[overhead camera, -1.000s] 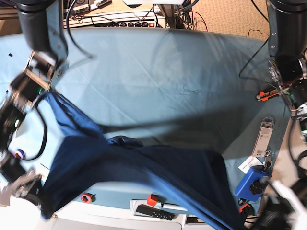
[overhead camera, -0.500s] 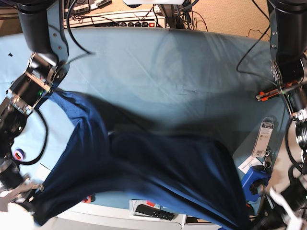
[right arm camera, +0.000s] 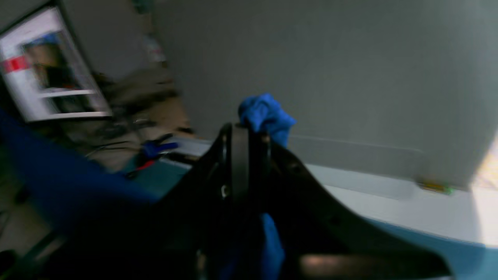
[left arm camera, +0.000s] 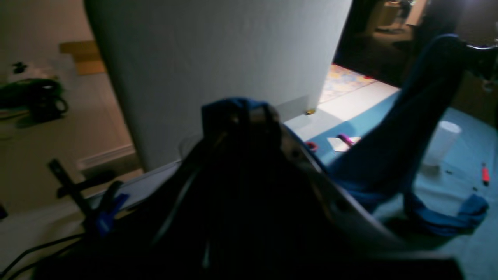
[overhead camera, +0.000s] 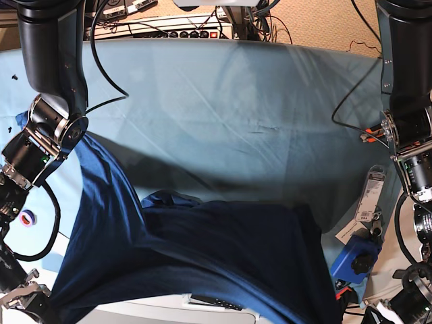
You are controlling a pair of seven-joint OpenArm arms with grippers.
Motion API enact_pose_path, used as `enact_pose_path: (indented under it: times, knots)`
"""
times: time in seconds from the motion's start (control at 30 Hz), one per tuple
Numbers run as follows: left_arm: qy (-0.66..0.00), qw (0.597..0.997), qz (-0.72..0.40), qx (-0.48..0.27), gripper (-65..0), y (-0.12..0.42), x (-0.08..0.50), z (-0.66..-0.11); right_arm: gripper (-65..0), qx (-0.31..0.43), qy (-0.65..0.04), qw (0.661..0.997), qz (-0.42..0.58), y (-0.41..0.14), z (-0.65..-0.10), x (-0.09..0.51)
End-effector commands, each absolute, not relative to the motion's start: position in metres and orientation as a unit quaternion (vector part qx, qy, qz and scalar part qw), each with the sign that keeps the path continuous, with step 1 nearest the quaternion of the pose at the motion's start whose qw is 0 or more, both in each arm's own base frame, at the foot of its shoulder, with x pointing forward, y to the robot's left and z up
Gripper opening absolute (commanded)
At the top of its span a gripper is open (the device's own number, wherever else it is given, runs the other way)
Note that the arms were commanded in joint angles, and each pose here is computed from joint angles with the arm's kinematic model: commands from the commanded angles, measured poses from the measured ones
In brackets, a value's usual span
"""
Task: Layout the t-shirt on the table in an organized manner, then fold the t-shirt properly
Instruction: 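Swing the raised shirt forward and drape it over the table with both grippers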
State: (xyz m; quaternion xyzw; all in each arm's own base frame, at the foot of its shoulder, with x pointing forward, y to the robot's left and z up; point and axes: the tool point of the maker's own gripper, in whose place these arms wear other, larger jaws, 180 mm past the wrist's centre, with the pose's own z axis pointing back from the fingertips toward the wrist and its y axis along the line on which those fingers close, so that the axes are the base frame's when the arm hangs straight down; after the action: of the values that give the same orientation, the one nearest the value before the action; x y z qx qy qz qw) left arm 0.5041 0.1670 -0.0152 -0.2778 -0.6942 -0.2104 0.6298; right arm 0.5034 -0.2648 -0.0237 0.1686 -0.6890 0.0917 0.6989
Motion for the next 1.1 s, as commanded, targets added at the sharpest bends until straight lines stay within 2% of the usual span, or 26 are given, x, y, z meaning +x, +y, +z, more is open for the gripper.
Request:
enact_pose_path:
  times: [0.0,0.1,0.37,0.5,0.63,0.73,0.83,0.97,1.07]
  knots:
    - [-0.727,0.593,-0.209,-0.277,-65.0,0.170,0.502,0.019,-65.0,0.159,-0.726,0.664,0.083,-0.274,0.008,0.504]
    - [-0.728,0.592,-0.198,-0.284,-65.0,0.160,0.517,0.018,-65.0,0.141,-0.730,0.667,0.049,-0.290,0.001,0.520]
    - [-0.707,0.606,-0.211,-0.297,-65.0,0.109,0.559,0.022,-65.0,0.192,-0.720,0.667,0.022,-0.290,0.013,0.547]
    - [-0.717,0.590,-0.215,-0.301,-65.0,0.112,0.556,0.049,-65.0,0.198,-0.726,0.657,0.039,-0.287,0.038,0.543]
    - [-0.702,0.591,-0.212,-0.337,-65.0,0.126,0.542,0.061,-65.0,0.254,-0.711,0.652,0.074,-0.267,0.054,0.526]
    - [-0.667,0.613,-0.215,-0.364,-65.0,0.135,0.532,0.050,-65.0,0.274,-0.691,0.658,0.120,-0.248,0.053,0.505]
    - [-0.623,0.637,-0.225,-0.396,-65.0,0.142,0.518,0.030,-65.0,0.263,-0.679,0.668,0.154,-0.240,0.040,0.486]
    - [-0.553,0.674,-0.248,-0.422,-65.0,0.153,0.494,-0.011,-65.0,0.255,-0.662,0.686,0.161,-0.235,0.002,0.474]
    - [-0.535,0.687,-0.232,-0.433,-65.0,0.170,0.485,-0.037,-65.0,0.275,-0.639,0.700,0.160,-0.229,-0.037,0.463]
